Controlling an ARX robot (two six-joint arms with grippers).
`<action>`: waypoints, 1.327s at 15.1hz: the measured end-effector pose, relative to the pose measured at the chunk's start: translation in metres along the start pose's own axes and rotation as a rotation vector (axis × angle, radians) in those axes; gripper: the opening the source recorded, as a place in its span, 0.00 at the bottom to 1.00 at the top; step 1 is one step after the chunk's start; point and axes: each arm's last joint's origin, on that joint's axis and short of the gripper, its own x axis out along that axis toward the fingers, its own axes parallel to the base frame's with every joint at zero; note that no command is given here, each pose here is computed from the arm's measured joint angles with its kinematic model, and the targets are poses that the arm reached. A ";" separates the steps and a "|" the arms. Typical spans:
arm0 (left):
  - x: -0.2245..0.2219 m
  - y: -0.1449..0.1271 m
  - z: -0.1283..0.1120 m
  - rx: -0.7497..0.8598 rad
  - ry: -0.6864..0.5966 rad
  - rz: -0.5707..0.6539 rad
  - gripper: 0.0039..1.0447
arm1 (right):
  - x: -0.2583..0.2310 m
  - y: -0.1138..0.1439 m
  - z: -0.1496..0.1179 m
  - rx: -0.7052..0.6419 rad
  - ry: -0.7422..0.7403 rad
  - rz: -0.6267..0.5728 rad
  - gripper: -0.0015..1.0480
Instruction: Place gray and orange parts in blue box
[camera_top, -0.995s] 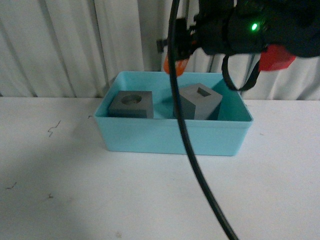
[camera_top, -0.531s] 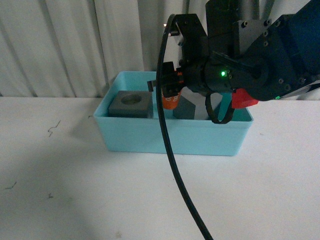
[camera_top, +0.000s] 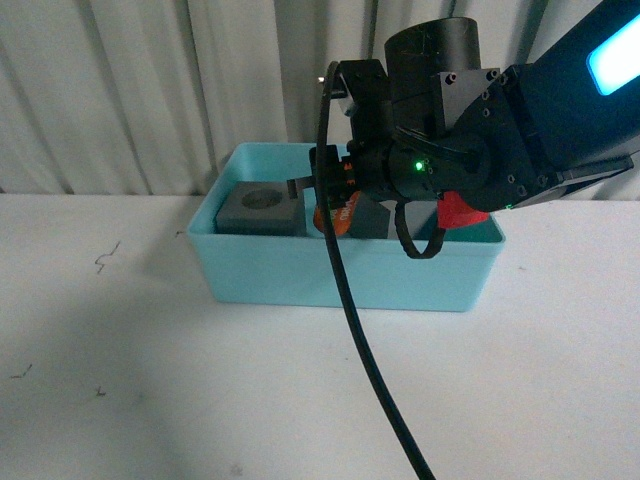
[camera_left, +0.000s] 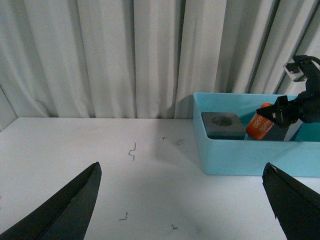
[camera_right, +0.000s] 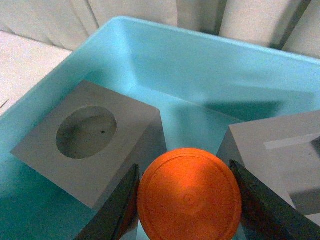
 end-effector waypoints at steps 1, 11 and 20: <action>0.000 0.000 0.000 0.000 0.000 0.000 0.94 | 0.003 0.001 -0.005 0.005 0.020 0.003 0.45; 0.000 0.000 0.000 0.000 0.000 0.000 0.94 | 0.007 0.004 -0.012 0.050 0.012 0.019 0.96; 0.000 0.000 0.000 0.000 0.000 0.000 0.94 | -0.237 -0.043 0.039 0.104 -0.270 -0.251 0.94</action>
